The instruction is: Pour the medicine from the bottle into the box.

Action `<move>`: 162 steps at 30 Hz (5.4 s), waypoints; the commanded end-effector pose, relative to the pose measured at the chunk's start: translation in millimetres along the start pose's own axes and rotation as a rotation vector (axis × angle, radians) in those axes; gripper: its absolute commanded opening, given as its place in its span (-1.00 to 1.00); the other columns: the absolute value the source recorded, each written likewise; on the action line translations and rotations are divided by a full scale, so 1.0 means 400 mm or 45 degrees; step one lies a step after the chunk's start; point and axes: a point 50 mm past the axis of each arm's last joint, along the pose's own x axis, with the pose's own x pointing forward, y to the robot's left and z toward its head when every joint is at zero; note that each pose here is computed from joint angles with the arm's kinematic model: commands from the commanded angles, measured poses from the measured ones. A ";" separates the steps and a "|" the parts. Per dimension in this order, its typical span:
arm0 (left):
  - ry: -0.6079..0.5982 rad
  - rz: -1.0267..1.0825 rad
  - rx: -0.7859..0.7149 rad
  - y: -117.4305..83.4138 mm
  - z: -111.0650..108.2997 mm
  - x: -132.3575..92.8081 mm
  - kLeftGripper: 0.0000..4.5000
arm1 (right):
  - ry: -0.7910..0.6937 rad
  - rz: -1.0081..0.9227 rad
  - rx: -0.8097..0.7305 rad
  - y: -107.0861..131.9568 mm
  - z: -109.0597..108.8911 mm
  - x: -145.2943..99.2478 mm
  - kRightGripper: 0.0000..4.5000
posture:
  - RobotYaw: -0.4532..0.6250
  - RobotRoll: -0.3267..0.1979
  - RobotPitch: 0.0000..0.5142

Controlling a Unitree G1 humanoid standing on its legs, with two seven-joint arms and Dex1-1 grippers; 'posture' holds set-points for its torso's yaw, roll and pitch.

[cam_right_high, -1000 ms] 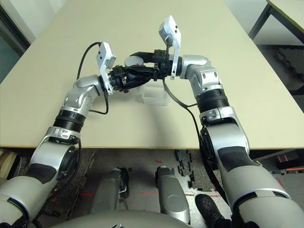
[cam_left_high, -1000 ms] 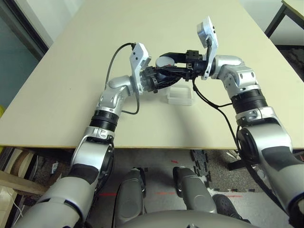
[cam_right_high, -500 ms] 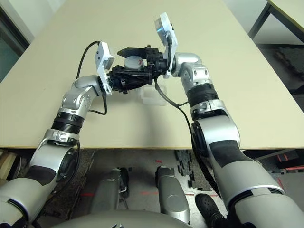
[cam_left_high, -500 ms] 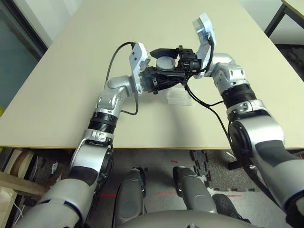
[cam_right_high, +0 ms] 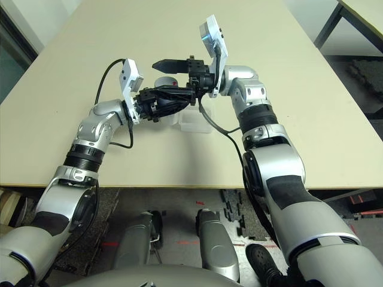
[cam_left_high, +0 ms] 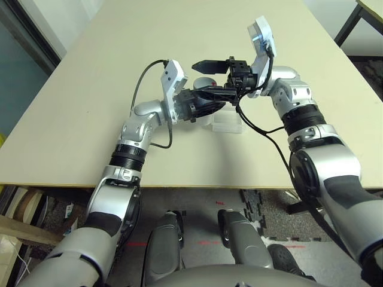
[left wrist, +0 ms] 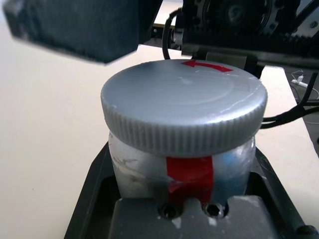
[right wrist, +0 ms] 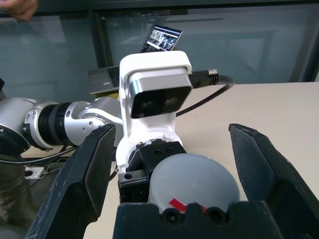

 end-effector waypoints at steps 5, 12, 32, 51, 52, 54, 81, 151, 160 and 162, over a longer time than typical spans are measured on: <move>-0.005 -0.019 0.022 -0.004 0.009 0.011 0.17 | 0.071 -0.081 -0.037 -0.008 -0.011 -0.002 1.00 | -0.52 0.25 -0.41; -0.014 -0.020 0.028 -0.006 0.012 0.012 0.17 | 0.123 -0.184 -0.050 -0.022 -0.016 -0.014 1.00 | -0.52 0.25 -0.42; -0.040 -0.013 0.030 -0.006 0.016 0.022 0.17 | 0.193 -0.421 -0.048 -0.030 0.017 -0.171 1.00 | -0.54 0.25 -0.43; -0.036 -0.011 0.032 -0.001 0.011 0.024 0.17 | 0.139 -0.197 0.011 0.022 0.031 -0.171 1.00 | -0.56 0.25 -0.44; -0.036 -0.013 0.033 -0.001 0.012 0.025 0.17 | 0.128 -0.187 0.007 0.023 0.030 -0.159 1.00 | -0.56 0.25 -0.44; -0.035 -0.017 0.033 -0.001 0.012 0.026 0.17 | 0.112 -0.173 0.001 0.024 0.026 -0.137 1.00 | -0.57 0.25 -0.44; -0.039 -0.039 0.032 -0.012 0.010 0.031 0.17 | 0.138 -0.274 -0.059 -0.025 -0.011 -0.028 1.00 | -0.54 0.25 -0.45; -0.033 -0.047 0.014 -0.016 0.000 0.035 0.17 | -0.215 -0.326 0.102 -0.012 0.072 -0.106 0.15 | -0.56 0.25 -0.44; -0.040 -0.028 0.011 -0.011 0.001 0.033 0.17 | -0.039 -0.787 -0.012 -0.007 0.085 -0.265 0.15 | -0.58 0.25 -0.41; -0.040 -0.023 0.010 -0.009 0.001 0.031 0.17 | 0.037 -0.882 -0.023 0.001 0.083 -0.304 0.15 | -0.58 0.25 -0.40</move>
